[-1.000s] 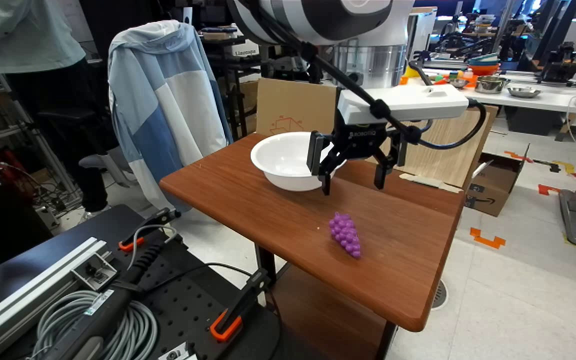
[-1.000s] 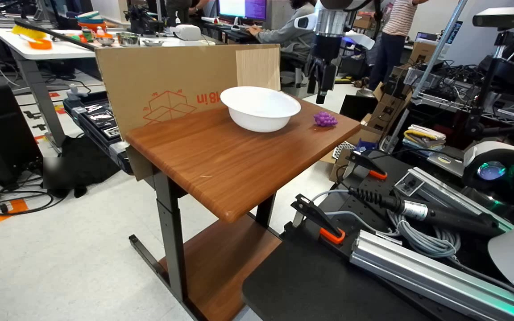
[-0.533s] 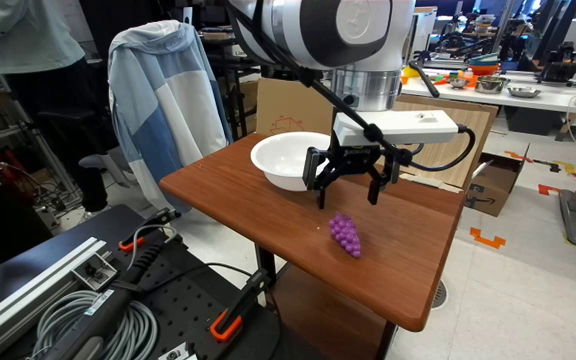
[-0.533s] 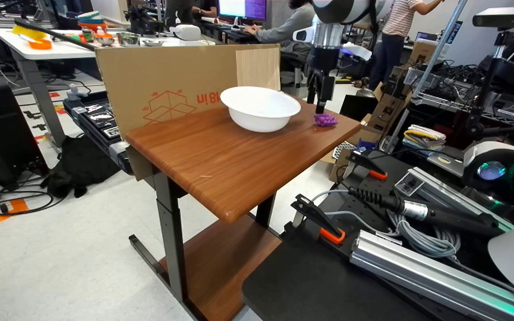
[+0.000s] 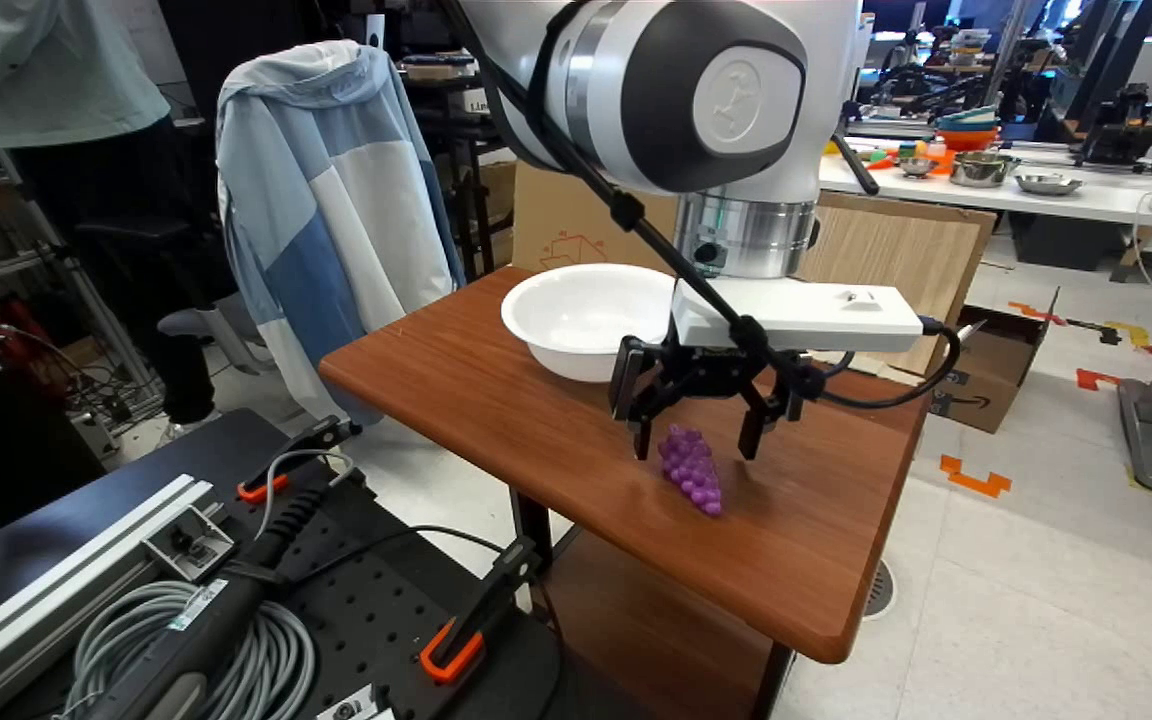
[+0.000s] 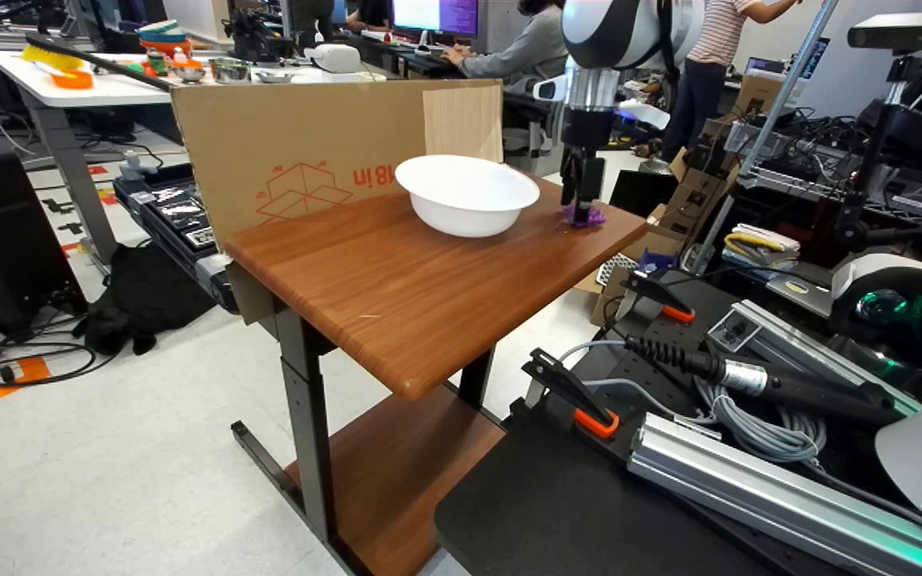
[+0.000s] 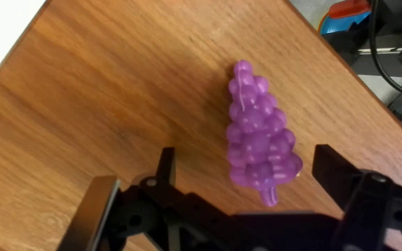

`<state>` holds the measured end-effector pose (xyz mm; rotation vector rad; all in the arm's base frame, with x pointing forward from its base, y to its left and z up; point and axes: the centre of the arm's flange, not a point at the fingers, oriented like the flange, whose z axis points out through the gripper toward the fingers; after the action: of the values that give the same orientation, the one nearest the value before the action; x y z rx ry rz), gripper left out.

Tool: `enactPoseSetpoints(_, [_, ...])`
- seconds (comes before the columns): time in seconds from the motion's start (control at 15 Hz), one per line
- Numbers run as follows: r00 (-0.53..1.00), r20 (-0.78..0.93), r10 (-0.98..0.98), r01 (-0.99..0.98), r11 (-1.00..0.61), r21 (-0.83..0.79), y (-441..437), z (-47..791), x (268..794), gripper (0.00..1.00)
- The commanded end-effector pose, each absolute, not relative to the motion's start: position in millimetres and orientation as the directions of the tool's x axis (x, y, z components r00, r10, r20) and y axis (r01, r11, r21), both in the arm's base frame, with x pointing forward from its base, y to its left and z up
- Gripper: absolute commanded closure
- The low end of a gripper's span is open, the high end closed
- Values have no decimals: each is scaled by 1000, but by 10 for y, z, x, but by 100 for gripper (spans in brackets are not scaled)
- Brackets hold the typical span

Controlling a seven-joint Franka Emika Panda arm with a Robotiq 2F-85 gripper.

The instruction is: Put the purple toy into the white bowl.

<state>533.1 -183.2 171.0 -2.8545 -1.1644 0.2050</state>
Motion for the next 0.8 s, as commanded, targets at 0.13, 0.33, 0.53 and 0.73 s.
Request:
enactPoseSetpoints(0.13, [750, -100, 653, 643, -757, -120, -1994, 1672, 5307, 44])
enactPoseSetpoints(0.33, [758, -95, 645, 636, -764, -109, -2012, 1718, 5325, 66])
enactPoseSetpoints(0.53, [759, -86, 645, 638, -764, -103, -1950, 1814, 5322, 82])
enactPoseSetpoints(0.73, [733, -37, 679, 675, -733, -80, -1712, 2085, 5301, 82])
